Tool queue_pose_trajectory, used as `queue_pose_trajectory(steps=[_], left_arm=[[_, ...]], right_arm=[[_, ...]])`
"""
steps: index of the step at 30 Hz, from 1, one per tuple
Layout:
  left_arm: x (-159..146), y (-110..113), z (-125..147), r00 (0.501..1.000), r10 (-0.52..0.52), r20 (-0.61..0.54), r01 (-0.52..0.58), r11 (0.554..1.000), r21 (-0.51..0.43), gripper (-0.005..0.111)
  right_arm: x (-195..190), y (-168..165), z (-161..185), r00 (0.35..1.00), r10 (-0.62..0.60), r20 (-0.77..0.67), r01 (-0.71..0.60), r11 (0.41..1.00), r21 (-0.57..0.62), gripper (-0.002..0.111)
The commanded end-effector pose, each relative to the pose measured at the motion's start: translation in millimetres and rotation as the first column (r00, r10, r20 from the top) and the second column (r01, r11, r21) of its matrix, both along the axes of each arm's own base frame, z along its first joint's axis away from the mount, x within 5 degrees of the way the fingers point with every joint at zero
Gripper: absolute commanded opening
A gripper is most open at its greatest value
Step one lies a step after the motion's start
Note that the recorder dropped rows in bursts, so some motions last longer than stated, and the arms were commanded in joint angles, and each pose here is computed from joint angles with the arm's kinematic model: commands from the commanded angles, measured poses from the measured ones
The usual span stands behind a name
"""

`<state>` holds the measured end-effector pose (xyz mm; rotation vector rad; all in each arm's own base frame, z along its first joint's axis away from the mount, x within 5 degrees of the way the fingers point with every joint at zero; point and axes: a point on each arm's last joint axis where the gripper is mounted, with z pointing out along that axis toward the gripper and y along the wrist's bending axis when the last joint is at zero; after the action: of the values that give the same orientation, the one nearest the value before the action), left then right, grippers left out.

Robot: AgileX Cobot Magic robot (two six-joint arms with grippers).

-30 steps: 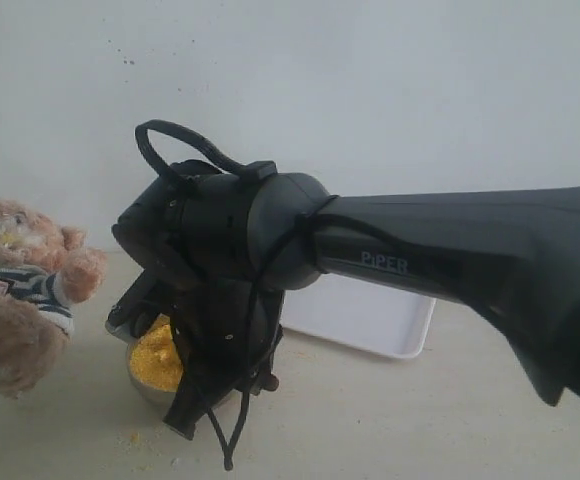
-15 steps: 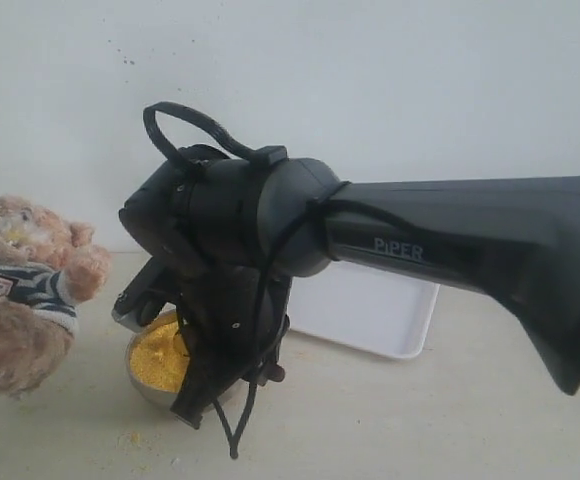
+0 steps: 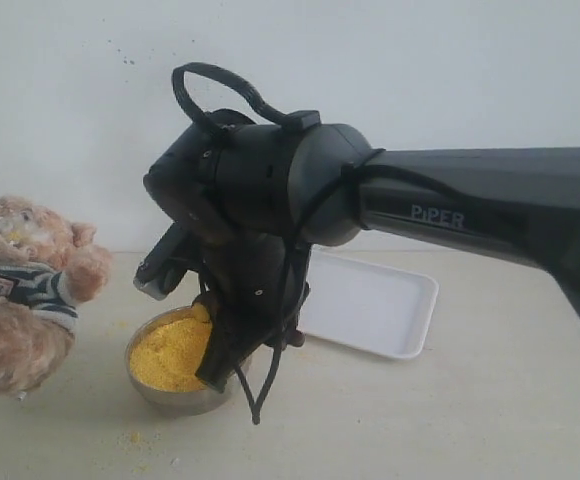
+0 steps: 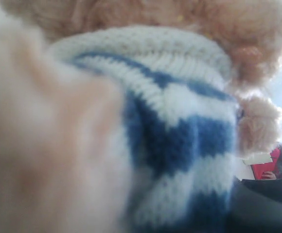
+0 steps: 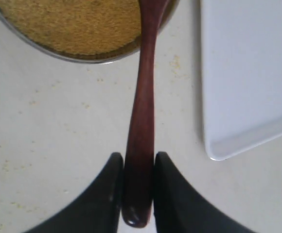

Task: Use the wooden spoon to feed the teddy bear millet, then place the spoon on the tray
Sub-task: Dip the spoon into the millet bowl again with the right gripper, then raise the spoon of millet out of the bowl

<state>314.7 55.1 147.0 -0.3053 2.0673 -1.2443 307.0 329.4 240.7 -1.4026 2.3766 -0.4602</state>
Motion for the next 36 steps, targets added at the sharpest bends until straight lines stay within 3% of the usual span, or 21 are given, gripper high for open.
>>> queue_pose_trajectory(steps=[1, 19, 30, 36], left_arm=[[1.0, 0.5, 4.6, 0.999, -0.013, 0.042, 0.013, 1.000, -0.009, 0.004], [0.7, 0.8, 2.3, 0.999, -0.022, 0.045, 0.021, 1.000, 0.021, 0.004], [-11.9, -12.5, -5.9, 0.996, -0.088, 0.003, 0.088, 0.996, -0.005, 0.004], [-20.7, -18.0, -7.8, 0.978, -0.157, -0.138, 0.143, 0.984, -0.105, 0.004]], right_arm=[[-2.0, 0.8, 11.3, 0.994, 0.042, 0.106, -0.034, 0.997, -0.070, 0.000], [-7.7, 4.7, 8.5, 0.993, 0.114, 0.043, -0.110, 0.991, -0.075, 0.000], [17.4, -34.3, 21.6, 0.987, 0.011, -0.163, 0.014, 0.988, 0.152, 0.000], [31.3, -57.9, 32.6, 0.983, -0.020, -0.185, 0.059, 0.977, 0.205, 0.000]])
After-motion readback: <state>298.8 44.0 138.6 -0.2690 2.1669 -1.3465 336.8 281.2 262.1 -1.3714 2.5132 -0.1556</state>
